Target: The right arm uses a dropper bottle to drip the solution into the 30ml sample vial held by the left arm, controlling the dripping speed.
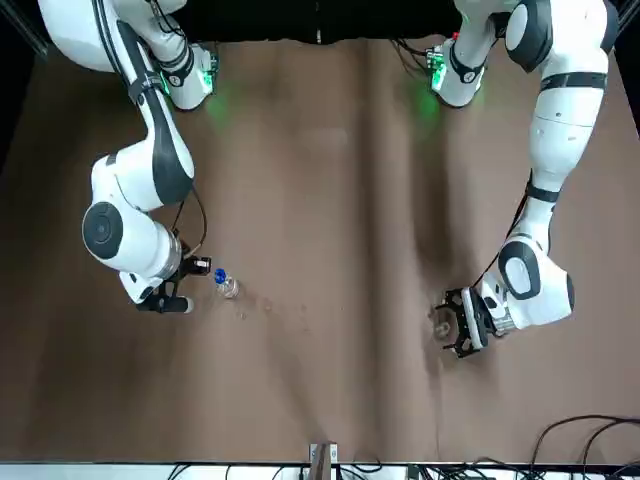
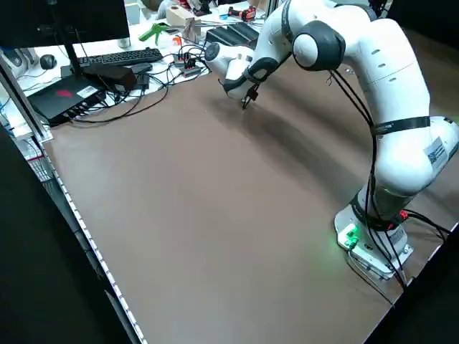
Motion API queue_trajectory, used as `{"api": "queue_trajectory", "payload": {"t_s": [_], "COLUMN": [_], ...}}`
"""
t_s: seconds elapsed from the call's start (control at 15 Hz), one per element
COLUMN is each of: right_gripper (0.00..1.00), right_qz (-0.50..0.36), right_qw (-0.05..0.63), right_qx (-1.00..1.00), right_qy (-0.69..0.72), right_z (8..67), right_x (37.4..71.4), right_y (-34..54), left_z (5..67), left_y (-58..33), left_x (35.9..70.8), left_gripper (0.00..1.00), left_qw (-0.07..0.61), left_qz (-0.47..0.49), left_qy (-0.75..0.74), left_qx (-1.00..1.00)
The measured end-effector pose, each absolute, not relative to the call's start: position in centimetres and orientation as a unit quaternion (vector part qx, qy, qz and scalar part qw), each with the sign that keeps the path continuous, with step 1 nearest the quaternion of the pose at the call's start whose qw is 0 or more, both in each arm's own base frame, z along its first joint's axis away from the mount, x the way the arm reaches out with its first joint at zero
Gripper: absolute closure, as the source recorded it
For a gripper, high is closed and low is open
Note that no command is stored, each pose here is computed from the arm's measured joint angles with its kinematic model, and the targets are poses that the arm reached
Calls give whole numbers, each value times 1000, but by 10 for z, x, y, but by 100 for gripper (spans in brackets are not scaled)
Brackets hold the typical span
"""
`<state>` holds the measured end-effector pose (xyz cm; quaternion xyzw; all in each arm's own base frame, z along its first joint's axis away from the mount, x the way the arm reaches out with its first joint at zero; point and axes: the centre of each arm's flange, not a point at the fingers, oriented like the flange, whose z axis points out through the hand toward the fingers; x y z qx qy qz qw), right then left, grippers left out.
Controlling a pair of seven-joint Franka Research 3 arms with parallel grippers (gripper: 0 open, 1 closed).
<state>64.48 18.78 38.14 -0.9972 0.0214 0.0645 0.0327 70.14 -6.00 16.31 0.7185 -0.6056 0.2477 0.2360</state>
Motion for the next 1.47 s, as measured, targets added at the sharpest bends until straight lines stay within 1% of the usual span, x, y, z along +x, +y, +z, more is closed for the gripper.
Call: {"api": "queue_trajectory", "payload": {"t_s": [0.13,0.27,0.4,0.67,0.93,1.07,1.47], "right_gripper": [94,94,94,94,94,94,94], "right_qz": [61,58,56,58,63,69,74], "right_qw": [34,35,35,35,33,31,30], "right_qx": [-997,-997,-998,-997,-997,-997,-996], "right_qy": [22,24,24,25,26,26,28], "right_z": [385,388,390,391,395,396,395], "right_x": [646,648,648,648,647,645,644], "right_y": [188,187,186,185,182,181,181], "left_z": [173,209,241,302,370,400,438], "left_y": [-58,-51,-52,-63,-90,-106,-130], "left_x": [707,720,723,719,709,698,677], "left_gripper": [1,1,1,1,1,1,1], "left_qw": [224,187,177,161,134,134,144], "left_qz": [251,250,243,175,134,112,52], "left_qy": [-616,-647,-650,-624,-570,-517,-343], "left_qx": [712,696,698,744,799,838,927]}}
